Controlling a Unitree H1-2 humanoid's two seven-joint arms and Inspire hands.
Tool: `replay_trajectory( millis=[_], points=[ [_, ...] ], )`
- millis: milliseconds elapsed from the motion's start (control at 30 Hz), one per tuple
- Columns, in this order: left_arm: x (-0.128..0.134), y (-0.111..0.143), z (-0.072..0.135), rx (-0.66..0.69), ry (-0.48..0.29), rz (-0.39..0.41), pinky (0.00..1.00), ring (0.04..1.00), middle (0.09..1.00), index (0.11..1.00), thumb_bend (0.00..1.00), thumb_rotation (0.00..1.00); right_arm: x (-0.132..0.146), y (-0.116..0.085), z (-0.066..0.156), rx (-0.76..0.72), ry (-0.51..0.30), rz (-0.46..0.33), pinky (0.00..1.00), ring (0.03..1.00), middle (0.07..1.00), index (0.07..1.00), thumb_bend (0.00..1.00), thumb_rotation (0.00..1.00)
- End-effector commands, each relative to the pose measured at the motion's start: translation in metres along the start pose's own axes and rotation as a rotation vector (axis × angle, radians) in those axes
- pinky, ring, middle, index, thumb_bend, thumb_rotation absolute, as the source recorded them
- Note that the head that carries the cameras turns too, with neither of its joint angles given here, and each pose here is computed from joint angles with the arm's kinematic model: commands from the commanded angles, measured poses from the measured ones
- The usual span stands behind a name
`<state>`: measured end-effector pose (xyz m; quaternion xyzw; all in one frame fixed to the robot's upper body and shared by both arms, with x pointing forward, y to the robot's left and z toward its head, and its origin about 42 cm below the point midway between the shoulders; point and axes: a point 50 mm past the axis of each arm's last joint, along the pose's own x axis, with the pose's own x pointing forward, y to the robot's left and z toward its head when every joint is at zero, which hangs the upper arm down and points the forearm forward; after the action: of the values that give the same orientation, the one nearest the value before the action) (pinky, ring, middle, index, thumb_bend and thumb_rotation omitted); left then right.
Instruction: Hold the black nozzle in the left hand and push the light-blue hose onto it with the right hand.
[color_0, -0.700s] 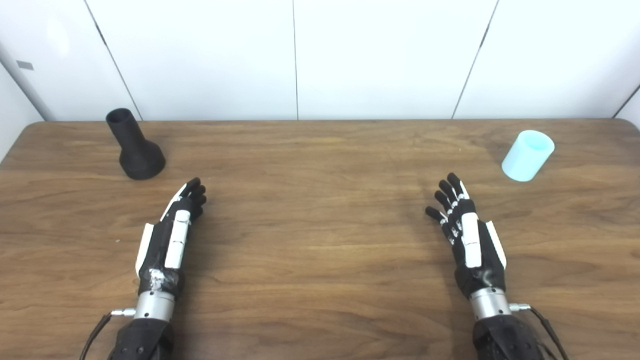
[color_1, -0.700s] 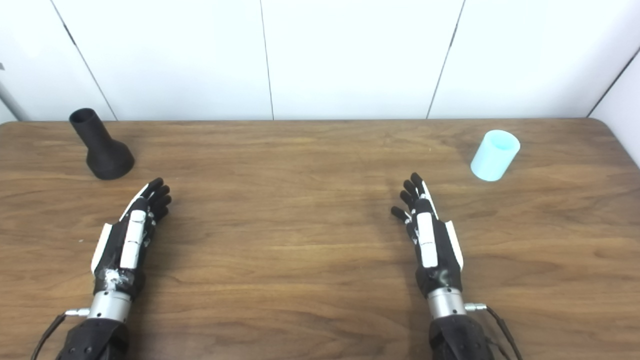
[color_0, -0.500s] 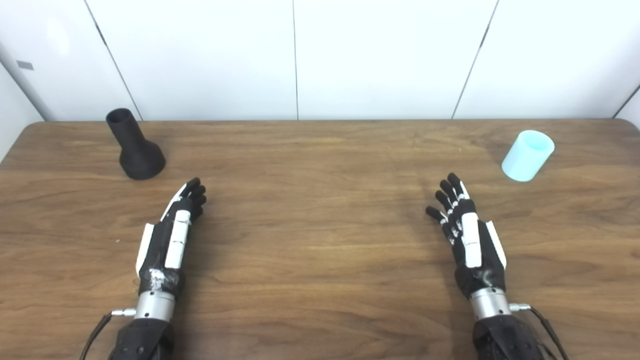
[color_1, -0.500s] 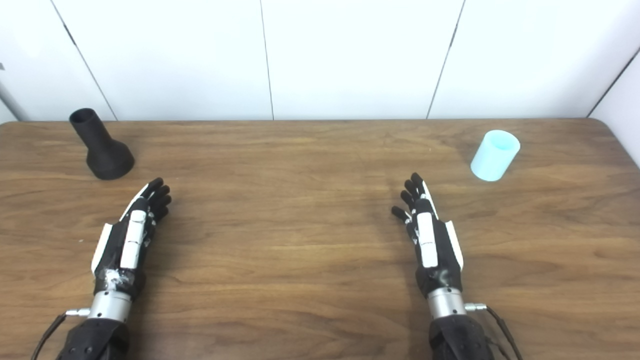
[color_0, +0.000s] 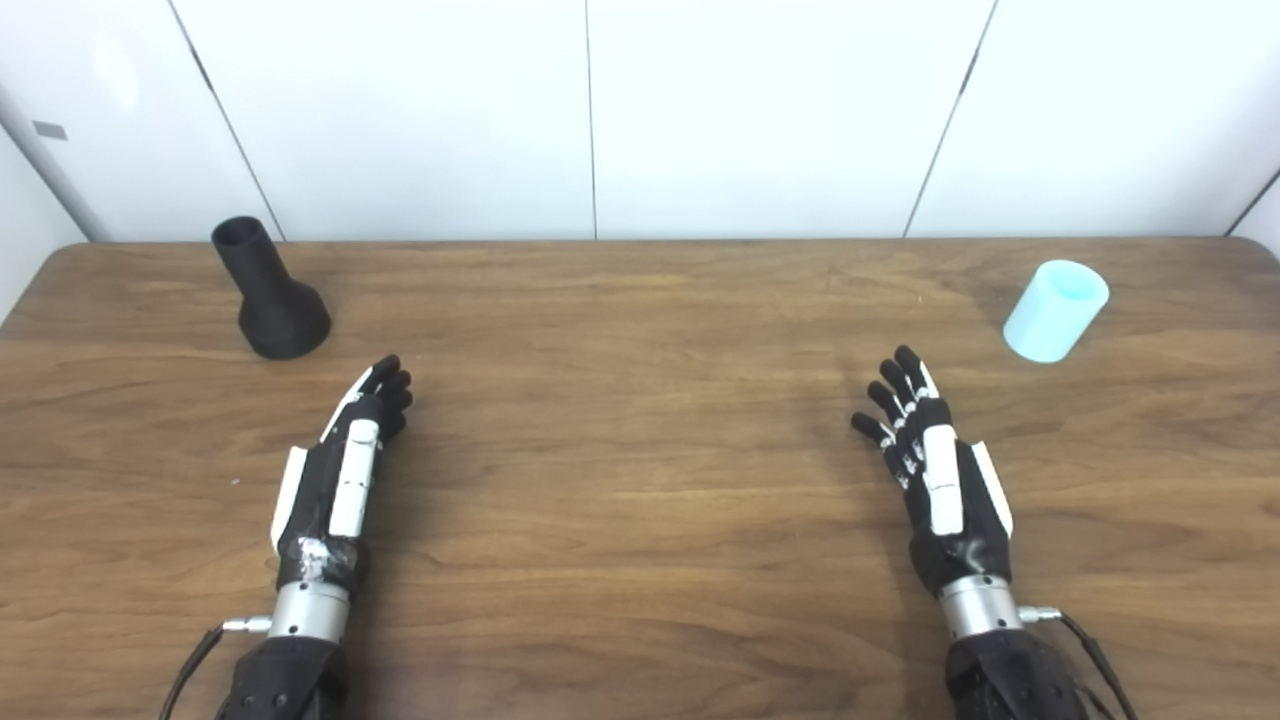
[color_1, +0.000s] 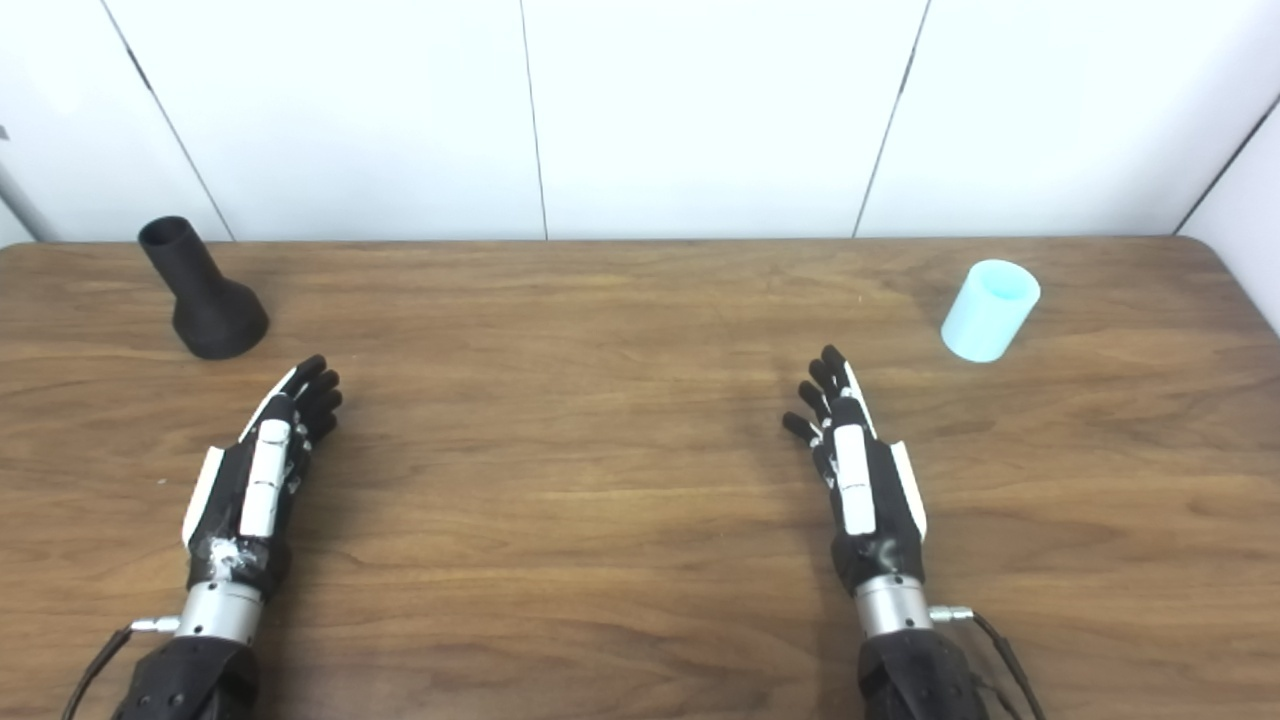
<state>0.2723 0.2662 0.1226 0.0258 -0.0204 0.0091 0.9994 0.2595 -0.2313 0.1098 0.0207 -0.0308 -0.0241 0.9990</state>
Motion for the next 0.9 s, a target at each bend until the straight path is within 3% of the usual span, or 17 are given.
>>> replay_trajectory(
  millis=[0, 200, 333, 467, 867],
  points=[
    [-0.003, -0.011, -0.010, -0.009, 0.065, -0.030, 0.92, 0.913, 0.907, 0.906, 0.53, 0.85, -0.008, -0.002, -0.013, 0.010, 0.055, -0.010, 0.85, 0.948, 0.962, 0.966, 0.54, 1.00],
    [-0.005, -0.021, -0.015, -0.008, 0.083, -0.012, 0.91, 0.901, 0.895, 0.893, 0.56, 0.81, -0.011, -0.014, -0.019, 0.008, 0.065, -0.015, 0.85, 0.945, 0.958, 0.967, 0.54, 1.00],
    [-0.008, -0.026, -0.017, 0.018, 0.071, -0.036, 0.92, 0.908, 0.906, 0.897, 0.50, 0.89, -0.011, -0.022, -0.022, -0.010, 0.070, -0.015, 0.86, 0.945, 0.959, 0.965, 0.52, 1.00],
    [-0.005, -0.032, -0.023, 0.029, 0.038, -0.040, 0.86, 0.894, 0.901, 0.885, 0.46, 0.92, -0.011, -0.028, -0.027, 0.006, 0.068, -0.003, 0.91, 0.964, 0.973, 0.976, 0.53, 1.00],
    [-0.005, -0.039, -0.035, 0.037, 0.078, -0.044, 0.90, 0.924, 0.914, 0.905, 0.43, 0.92, -0.008, -0.031, -0.033, 0.007, 0.065, 0.012, 0.91, 0.969, 0.976, 0.994, 0.54, 1.00]
  ],
)
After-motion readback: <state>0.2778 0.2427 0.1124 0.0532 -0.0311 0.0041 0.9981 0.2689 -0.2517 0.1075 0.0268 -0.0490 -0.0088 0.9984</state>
